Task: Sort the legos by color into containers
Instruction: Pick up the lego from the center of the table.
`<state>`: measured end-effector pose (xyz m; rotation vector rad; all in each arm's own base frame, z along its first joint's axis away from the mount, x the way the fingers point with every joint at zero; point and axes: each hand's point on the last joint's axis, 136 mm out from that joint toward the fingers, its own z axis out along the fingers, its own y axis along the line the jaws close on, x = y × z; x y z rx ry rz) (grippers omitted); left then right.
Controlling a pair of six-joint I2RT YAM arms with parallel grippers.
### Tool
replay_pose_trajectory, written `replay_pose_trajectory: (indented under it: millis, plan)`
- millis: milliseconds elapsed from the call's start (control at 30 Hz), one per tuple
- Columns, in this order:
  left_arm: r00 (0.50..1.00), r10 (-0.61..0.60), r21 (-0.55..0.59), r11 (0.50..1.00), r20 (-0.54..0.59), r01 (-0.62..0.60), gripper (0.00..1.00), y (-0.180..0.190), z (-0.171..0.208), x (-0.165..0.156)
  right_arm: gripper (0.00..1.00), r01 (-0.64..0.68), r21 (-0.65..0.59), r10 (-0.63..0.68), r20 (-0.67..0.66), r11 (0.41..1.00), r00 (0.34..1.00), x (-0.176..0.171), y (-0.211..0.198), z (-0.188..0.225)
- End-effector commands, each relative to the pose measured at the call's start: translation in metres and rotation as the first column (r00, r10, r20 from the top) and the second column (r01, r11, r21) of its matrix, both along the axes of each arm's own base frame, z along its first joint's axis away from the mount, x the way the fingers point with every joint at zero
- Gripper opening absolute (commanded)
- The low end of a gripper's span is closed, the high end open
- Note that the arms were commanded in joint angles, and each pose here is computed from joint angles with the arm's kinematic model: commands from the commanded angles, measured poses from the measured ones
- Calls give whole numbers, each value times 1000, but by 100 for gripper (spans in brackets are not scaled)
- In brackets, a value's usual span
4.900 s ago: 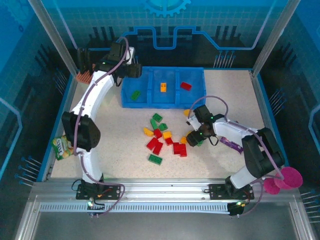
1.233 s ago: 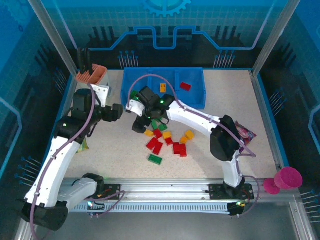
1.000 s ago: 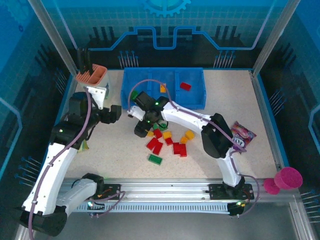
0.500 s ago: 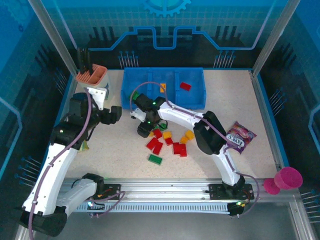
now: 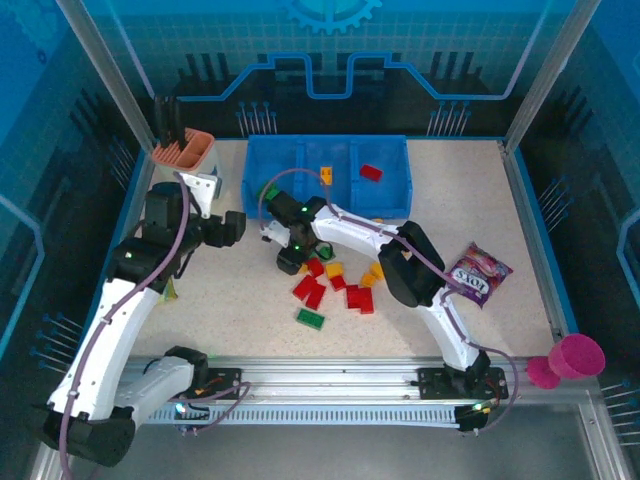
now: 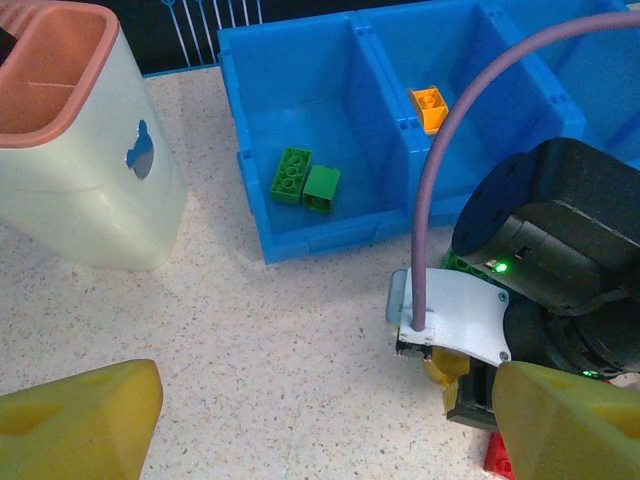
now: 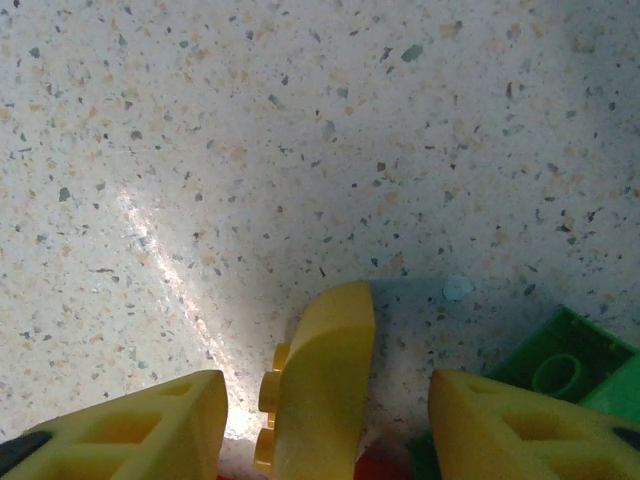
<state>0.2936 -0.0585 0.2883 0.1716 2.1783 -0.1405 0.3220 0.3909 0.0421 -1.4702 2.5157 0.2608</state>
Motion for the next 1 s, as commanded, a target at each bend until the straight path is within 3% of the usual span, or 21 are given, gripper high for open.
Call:
replay_pose_trajectory:
  millis: [0, 500, 767, 967]
  plan:
    - [1000, 17, -10, 1000, 16, -17, 87, 2, 6, 4, 53, -8, -69, 5, -37, 998, 999, -6, -12, -16]
    - [1000, 15, -11, 1000, 8, -15, 87, 1, 3, 6, 46, -117, -212, 131, 54, 970, 990, -17, -24, -17]
    - [1000, 18, -5, 1000, 12, -18, 87, 3, 4, 5, 29, -117, -234, 139, 79, 965, 987, -16, -25, -17]
    - [1000, 18, -1, 1000, 12, -18, 87, 3, 2, 5, 23, -71, -149, 91, 129, 986, 988, -5, -31, 23]
